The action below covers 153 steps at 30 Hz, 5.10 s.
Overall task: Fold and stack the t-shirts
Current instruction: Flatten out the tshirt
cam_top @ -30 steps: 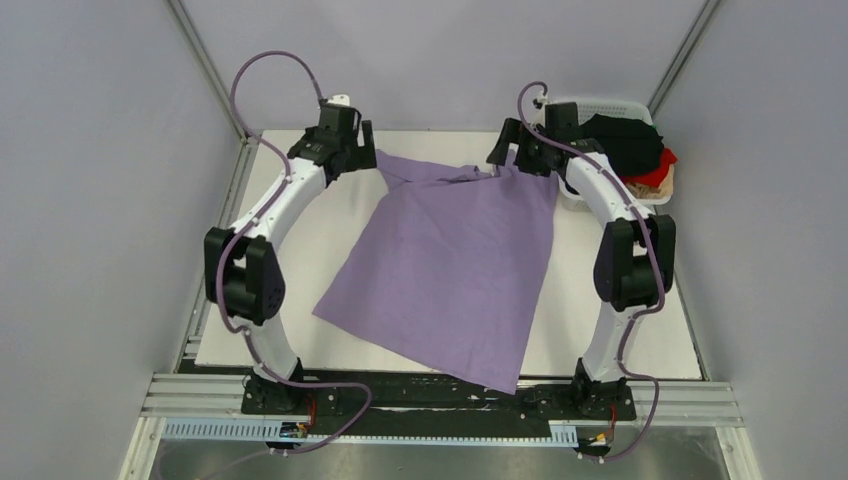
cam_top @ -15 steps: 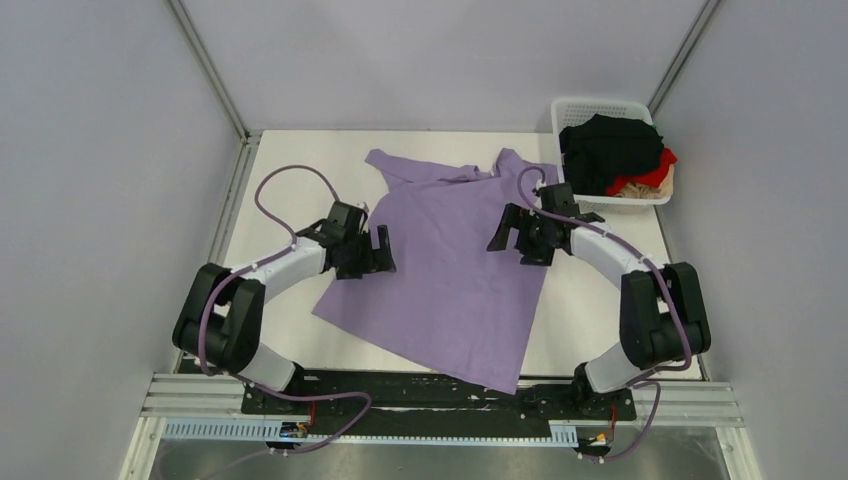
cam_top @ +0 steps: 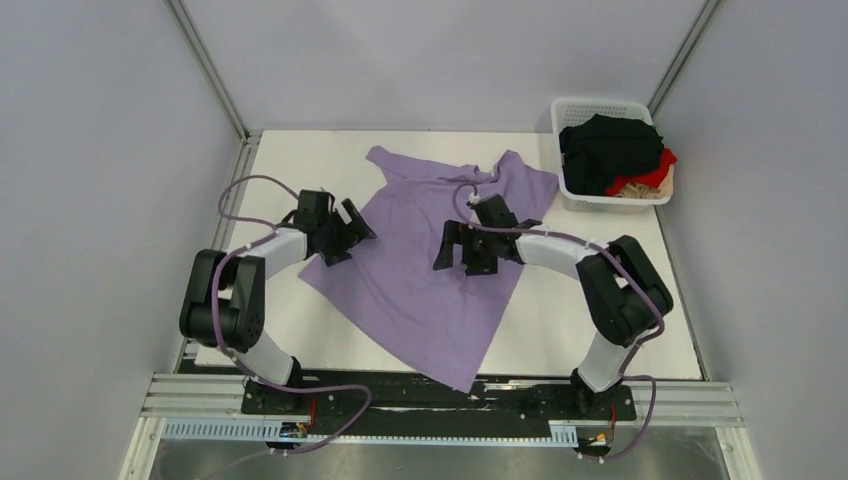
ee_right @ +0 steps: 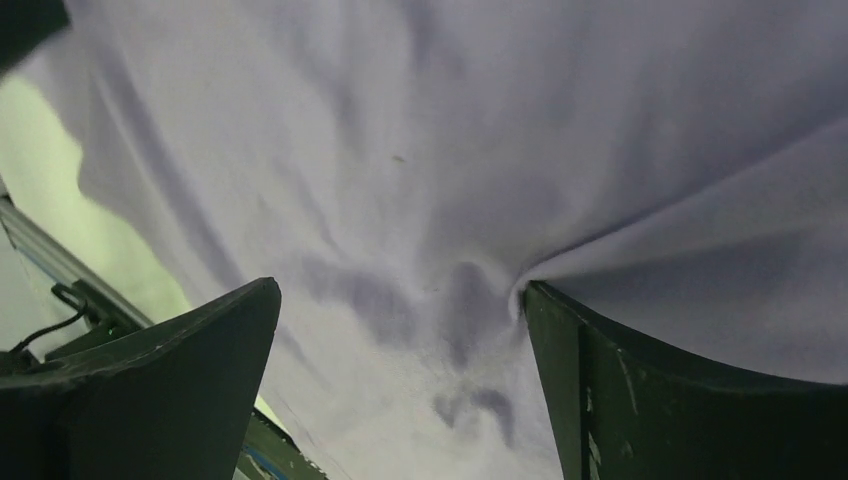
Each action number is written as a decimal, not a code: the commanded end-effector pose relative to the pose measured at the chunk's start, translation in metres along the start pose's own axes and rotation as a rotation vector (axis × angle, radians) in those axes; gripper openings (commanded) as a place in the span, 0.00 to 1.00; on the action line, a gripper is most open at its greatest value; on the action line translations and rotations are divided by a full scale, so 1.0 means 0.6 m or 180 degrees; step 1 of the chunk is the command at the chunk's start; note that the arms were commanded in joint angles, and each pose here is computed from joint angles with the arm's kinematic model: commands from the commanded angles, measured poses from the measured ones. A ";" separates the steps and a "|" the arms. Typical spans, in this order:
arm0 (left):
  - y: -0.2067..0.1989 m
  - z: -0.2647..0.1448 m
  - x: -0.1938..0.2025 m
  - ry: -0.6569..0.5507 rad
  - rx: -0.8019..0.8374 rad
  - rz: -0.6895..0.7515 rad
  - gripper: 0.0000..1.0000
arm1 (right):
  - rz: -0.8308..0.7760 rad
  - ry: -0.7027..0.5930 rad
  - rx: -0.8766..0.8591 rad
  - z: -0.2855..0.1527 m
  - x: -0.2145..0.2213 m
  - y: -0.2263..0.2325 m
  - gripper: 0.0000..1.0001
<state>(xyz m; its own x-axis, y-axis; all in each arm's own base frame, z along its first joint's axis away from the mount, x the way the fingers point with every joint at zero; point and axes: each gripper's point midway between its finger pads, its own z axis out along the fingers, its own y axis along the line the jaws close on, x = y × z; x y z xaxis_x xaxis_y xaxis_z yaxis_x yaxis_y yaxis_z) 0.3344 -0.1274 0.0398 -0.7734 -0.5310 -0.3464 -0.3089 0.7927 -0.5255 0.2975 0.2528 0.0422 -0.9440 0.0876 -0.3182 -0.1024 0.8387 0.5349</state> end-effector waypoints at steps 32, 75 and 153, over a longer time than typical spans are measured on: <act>-0.102 -0.053 -0.201 -0.0543 -0.0273 0.0344 1.00 | 0.1026 -0.1567 0.0755 -0.180 -0.206 -0.232 1.00; 0.069 -0.108 0.056 -0.0014 -0.0715 0.0369 1.00 | 0.1405 -0.1219 0.1392 -0.207 0.040 -0.206 0.00; 0.164 -0.115 0.043 -0.0233 -0.1593 0.0177 0.00 | 0.0150 -0.1392 0.0196 -0.143 -0.274 -0.054 1.00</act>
<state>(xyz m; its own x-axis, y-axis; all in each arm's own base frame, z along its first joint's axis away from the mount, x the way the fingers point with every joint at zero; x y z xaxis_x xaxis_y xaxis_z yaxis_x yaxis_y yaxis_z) 0.2343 -0.0912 0.0179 -0.8283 -0.4496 -0.3344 -0.4254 0.8930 -0.1471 0.4104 0.1336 0.1296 -0.7015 0.3978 -0.5913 0.1083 0.8796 0.4633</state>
